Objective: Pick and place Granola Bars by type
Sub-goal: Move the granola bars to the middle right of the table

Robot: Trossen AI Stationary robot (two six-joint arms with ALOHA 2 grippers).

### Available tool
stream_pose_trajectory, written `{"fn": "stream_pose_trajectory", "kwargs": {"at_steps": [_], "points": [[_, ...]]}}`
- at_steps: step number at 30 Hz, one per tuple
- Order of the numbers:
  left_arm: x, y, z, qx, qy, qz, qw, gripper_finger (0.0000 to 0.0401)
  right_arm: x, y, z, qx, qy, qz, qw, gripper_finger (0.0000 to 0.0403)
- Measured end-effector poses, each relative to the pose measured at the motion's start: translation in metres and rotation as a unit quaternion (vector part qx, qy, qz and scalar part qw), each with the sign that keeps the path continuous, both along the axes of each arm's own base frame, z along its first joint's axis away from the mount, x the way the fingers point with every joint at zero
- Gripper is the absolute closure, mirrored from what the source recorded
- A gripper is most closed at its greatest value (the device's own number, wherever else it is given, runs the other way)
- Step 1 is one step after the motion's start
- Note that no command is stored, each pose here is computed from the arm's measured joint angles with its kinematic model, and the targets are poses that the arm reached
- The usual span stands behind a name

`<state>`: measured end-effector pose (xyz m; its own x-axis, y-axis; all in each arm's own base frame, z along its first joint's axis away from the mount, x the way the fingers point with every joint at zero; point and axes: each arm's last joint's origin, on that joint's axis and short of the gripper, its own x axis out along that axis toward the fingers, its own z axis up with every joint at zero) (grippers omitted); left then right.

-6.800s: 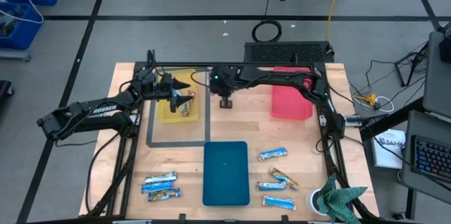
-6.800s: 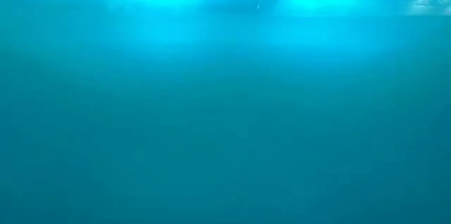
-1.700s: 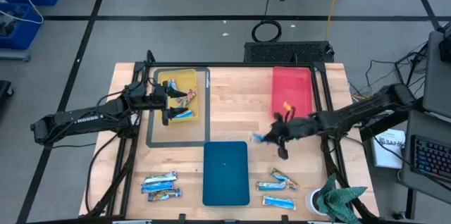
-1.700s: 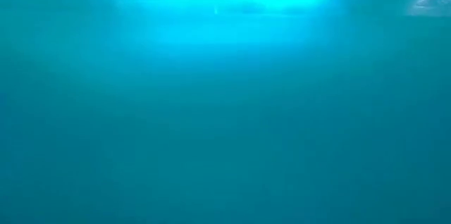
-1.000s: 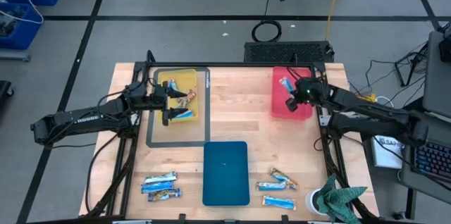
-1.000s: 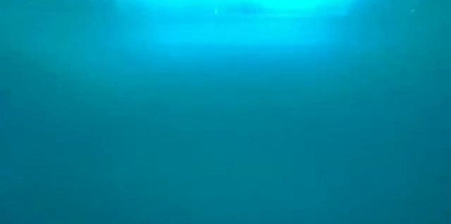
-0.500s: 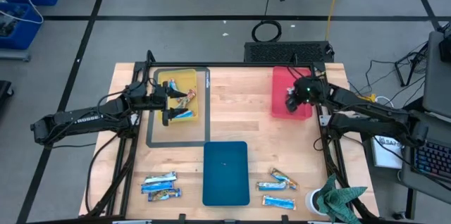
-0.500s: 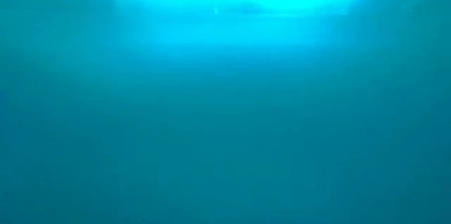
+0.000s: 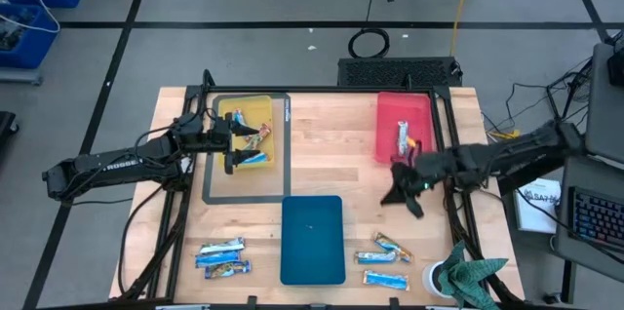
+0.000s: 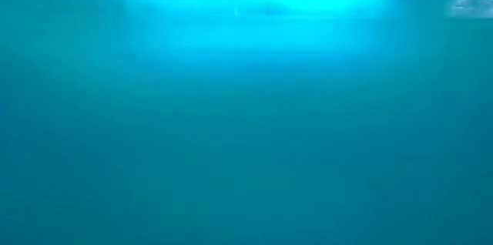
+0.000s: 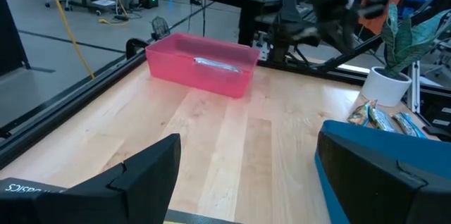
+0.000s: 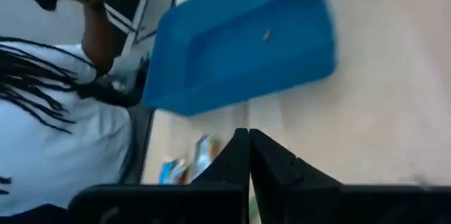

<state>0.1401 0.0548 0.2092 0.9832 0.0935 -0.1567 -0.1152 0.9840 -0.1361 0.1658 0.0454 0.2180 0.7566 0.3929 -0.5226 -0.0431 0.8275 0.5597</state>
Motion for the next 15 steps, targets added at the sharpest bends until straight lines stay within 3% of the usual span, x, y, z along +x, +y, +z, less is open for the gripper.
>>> {"fn": "stream_pose_trajectory", "kwargs": {"at_steps": [6, 15], "points": [[0.0, 0.0, 0.0, -0.007, -0.002, 0.001, 1.0, 0.0064, 0.005, 0.06, -0.016, 0.015, 0.084, -0.001, 0.996, 0.0402], [0.0, 0.0, 0.0, -0.014, -0.003, 0.007, 1.0, 0.0064, 0.044, 0.153, 0.027, 0.012, 0.086, 0.084, 0.993, 0.0403]]}}
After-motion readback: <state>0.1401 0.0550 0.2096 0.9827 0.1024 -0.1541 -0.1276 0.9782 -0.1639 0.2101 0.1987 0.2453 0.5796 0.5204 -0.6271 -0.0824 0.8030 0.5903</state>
